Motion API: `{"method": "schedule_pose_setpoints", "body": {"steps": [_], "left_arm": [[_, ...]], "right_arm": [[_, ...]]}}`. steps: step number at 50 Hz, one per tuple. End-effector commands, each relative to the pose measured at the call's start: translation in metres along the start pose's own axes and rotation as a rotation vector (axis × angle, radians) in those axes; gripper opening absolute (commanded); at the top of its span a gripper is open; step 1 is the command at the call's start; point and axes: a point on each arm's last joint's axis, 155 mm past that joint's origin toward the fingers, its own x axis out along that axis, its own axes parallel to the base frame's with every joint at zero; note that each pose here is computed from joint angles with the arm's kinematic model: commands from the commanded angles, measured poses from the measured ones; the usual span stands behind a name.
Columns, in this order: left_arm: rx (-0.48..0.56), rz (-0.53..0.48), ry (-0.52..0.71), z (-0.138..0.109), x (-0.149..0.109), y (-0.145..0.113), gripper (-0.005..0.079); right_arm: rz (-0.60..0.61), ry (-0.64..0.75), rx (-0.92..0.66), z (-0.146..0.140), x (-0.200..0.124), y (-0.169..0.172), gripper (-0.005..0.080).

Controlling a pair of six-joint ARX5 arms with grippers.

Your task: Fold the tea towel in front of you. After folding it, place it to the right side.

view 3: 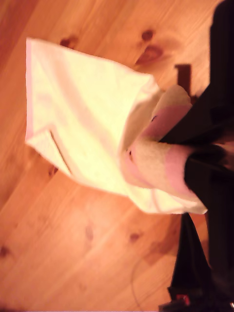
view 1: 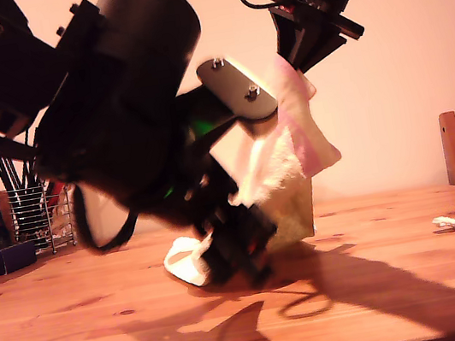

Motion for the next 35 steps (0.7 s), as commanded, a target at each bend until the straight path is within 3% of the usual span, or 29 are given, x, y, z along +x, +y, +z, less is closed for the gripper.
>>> {"method": "schedule_pose_setpoints", "body": {"steps": [1,6,24,35], "left_arm": [[0.010,0.018,-0.028,0.007,-0.001,0.002,0.0435],[0.011,0.039,-0.049,0.010,0.002,0.007,0.0394],[0.078,0.005,-0.086,0.007,0.015,-0.009,0.0394],[0.110,0.067,-0.076,0.002,0.029,0.003,0.0386]], "right_arm": [[0.000,-0.046,-0.017,0.013,-0.013,0.005,-0.0012],[0.000,-0.046,-0.017,0.013,-0.013,0.005,-0.0012],[0.022,-0.067,-0.022,0.018,-0.014,0.008,-0.0012],[0.040,-0.073,-0.013,0.018,-0.015,0.008,-0.0012]]}}
